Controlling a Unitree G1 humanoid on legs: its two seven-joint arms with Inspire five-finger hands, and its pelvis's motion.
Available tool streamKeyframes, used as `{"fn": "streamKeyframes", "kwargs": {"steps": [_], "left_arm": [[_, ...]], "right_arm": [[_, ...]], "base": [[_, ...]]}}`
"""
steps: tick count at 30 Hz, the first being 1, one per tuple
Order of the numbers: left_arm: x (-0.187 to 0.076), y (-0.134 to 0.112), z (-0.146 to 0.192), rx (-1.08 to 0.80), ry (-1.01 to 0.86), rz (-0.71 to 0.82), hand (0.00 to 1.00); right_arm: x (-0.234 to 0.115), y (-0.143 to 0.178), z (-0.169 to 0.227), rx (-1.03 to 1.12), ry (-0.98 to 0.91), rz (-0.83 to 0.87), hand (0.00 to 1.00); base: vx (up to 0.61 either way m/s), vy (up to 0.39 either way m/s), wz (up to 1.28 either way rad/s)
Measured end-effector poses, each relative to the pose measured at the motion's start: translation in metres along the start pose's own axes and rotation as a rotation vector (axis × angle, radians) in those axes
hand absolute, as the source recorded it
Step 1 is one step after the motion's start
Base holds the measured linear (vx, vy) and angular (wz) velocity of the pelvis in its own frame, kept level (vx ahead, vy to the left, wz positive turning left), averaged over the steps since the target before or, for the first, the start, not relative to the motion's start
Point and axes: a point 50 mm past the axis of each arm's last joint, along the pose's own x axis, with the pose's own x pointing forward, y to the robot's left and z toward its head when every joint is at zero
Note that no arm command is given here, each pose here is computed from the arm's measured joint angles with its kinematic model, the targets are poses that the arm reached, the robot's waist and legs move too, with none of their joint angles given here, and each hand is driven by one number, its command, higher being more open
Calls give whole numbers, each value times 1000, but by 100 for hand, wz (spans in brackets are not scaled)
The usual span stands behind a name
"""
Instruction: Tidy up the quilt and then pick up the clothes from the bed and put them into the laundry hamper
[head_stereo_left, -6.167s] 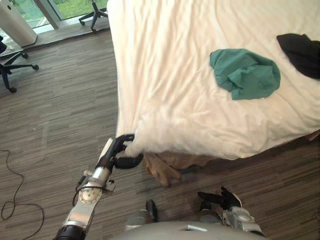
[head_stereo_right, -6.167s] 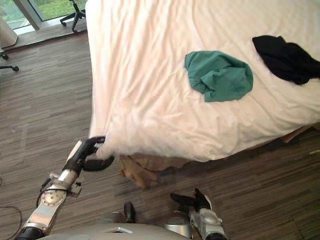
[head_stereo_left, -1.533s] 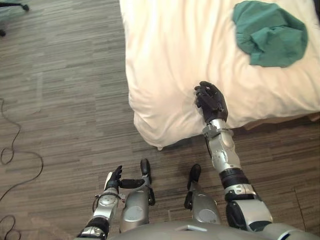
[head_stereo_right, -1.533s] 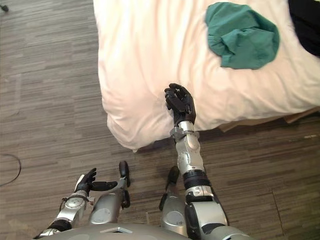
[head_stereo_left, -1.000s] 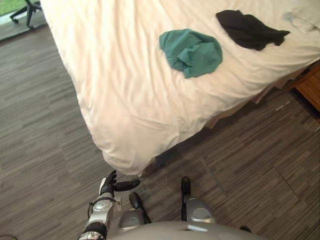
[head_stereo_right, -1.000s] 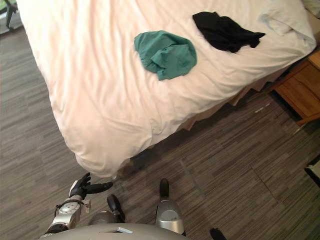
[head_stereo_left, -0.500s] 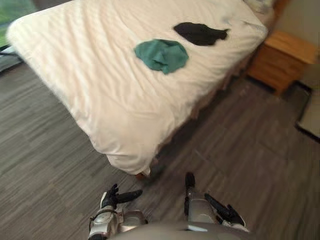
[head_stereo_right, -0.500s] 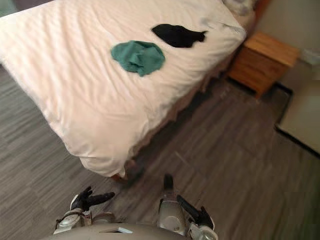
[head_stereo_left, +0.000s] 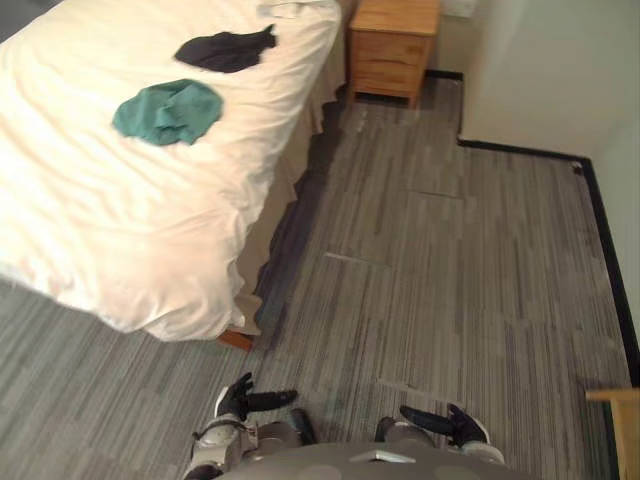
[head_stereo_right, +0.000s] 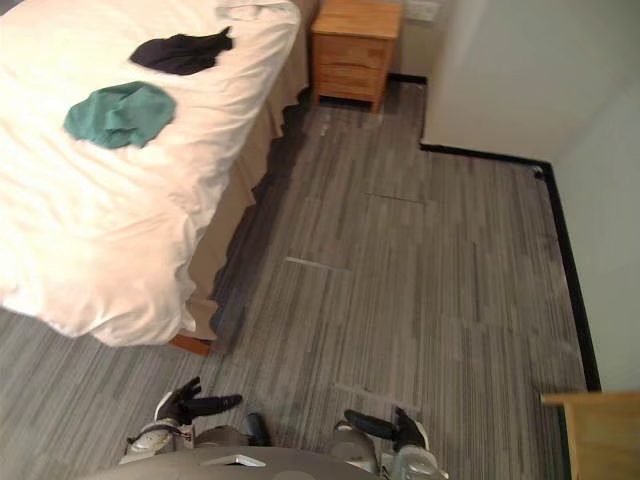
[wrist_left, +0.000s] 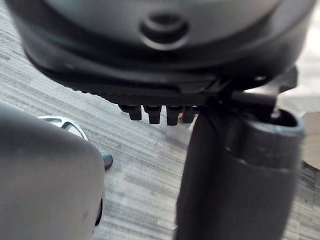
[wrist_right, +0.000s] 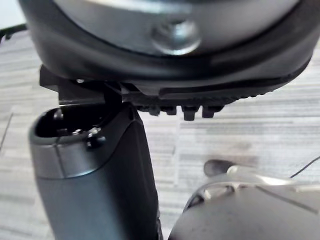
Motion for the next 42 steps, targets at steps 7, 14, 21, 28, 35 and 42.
{"fn": "streamKeyframes", "kwargs": {"steps": [7,14,21,28,35,42], "left_arm": [[0,15,0,-137,0,80,100],[0,12,1,-113,-1,78,100],[0,14,10,-49,-50,97,100],[-2,26,11,-100,-78,160,100],[1,33,29,-91,-120,172,100],[1,51,19,-16,-60,196,100]], "right_arm": [[4,23,25,92,-53,32,100],[3,25,19,216,-35,12,100],[3,27,28,251,-72,15,100],[5,14,36,212,-94,-47,100],[3,35,28,252,-61,-4,100],[0,42,24,263,-69,23,100]], "base": [[-20,-48,-18],[-12,-2,15],[-44,1,-20],[107,-61,-106],[410,119,-17],[468,164,14]]}}
